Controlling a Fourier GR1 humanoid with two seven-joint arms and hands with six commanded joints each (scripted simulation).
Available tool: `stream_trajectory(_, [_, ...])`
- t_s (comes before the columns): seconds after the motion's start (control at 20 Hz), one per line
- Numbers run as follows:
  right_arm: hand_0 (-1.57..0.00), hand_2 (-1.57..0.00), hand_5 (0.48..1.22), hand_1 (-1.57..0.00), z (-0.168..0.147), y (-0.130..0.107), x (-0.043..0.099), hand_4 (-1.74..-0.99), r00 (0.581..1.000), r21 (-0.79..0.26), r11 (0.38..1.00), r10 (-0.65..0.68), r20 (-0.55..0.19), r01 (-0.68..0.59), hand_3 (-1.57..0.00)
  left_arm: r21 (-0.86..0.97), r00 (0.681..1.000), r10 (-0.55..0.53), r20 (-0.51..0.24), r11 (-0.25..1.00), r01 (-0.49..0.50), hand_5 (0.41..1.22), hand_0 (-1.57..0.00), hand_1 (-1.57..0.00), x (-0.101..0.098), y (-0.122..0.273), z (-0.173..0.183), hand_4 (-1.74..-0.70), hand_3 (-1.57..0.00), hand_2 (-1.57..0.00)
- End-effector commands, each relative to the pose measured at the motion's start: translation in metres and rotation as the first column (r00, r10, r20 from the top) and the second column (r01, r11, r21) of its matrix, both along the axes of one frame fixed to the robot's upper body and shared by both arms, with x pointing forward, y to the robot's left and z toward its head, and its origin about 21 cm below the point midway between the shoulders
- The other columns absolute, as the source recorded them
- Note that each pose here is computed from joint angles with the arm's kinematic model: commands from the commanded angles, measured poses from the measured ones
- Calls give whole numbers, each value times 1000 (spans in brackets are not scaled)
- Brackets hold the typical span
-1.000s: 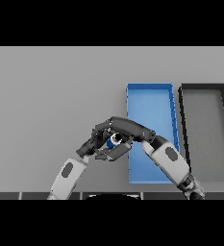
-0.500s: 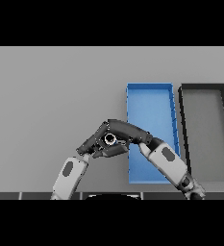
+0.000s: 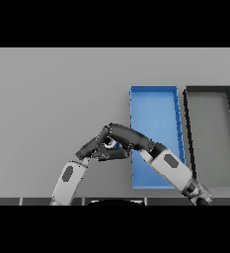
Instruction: Pick up the blue pipe and place it into the blue bin.
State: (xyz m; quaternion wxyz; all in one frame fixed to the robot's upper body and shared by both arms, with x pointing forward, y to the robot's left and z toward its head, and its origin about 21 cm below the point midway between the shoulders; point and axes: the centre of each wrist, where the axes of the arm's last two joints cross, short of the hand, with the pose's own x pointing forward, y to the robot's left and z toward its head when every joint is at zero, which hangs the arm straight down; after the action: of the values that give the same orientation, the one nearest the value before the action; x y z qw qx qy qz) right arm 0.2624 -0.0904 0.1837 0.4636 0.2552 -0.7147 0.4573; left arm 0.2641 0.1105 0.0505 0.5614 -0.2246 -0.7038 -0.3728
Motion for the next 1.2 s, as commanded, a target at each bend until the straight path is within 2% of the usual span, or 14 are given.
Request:
stream_trajectory(0.0, [-1565,-1565,1211,-1565,1,-1,-1,-1738,1000,-8,1000,-13,-9,13,-1559,9,1000,-10,6,1000,10,1221,-598,-549,0,2,0,-1206,-477,-529])
stream_trajectory(0.1, [-1567,-1567,1214,-1567,3,-3,-3,-1739,1000,-17,999,-28,-6,28,-1563,34,1000,-7,12,999,6,1029,-383,-351,-2,2,1,-1085,-305,-338])
stream_trajectory(0.25, [-1569,-1569,1218,-1569,3,-1,0,-1740,999,-29,999,-40,-4,40,-1567,45,999,27,-24,999,-26,770,-195,-179,-3,4,3,-996,-156,-173])
stream_trajectory(0.35, [-1570,-1570,1219,-1570,1,0,-2,-1740,999,-30,999,-33,-7,33,-1569,37,998,37,-53,999,-35,647,-125,-114,-1,5,1,-970,-99,-110])
stream_trajectory(0.45, [-1570,-1570,1220,-1570,1,1,-3,-1741,999,-15,999,-29,-31,28,-1569,38,998,45,-49,998,-43,567,-79,-73,0,5,0,-968,-63,-70])
stream_trajectory(0.55, [-1570,-1570,1220,-1570,-2,-2,-2,-1741,999,9,1000,-26,-36,26,-1570,50,998,53,-42,997,-51,513,-50,-46,-2,2,-1,-947,-40,-45])
stream_trajectory(0.65, [-1571,-1571,1220,-1571,4,-1,0,-1741,996,59,998,0,-94,5,-1570,65,997,57,-55,996,-53,484,-32,-29,-1,1,-4,-928,-25,-28])
stream_trajectory(0.9, [-1571,-1571,1221,-1571,53,-3,7,-1741,988,142,990,29,-155,-7,-1571,88,997,59,-59,995,-53,456,-10,-9,1,1,-7,-908,-8,-9])
stream_trajectory(1.1, [-1571,-1571,1221,-1571,109,-16,26,-1741,993,239,971,55,-108,-28,-1571,82,996,56,-73,995,-50,437,-3,-3,-1,5,-4,-906,-3,-3])
stream_trajectory(1.15, [-1571,-1571,1221,-1571,121,-22,31,-1741,997,265,964,14,-82,8,-1571,84,996,59,-69,995,-53,435,-3,-2,1,6,-1,-905,-2,-2])
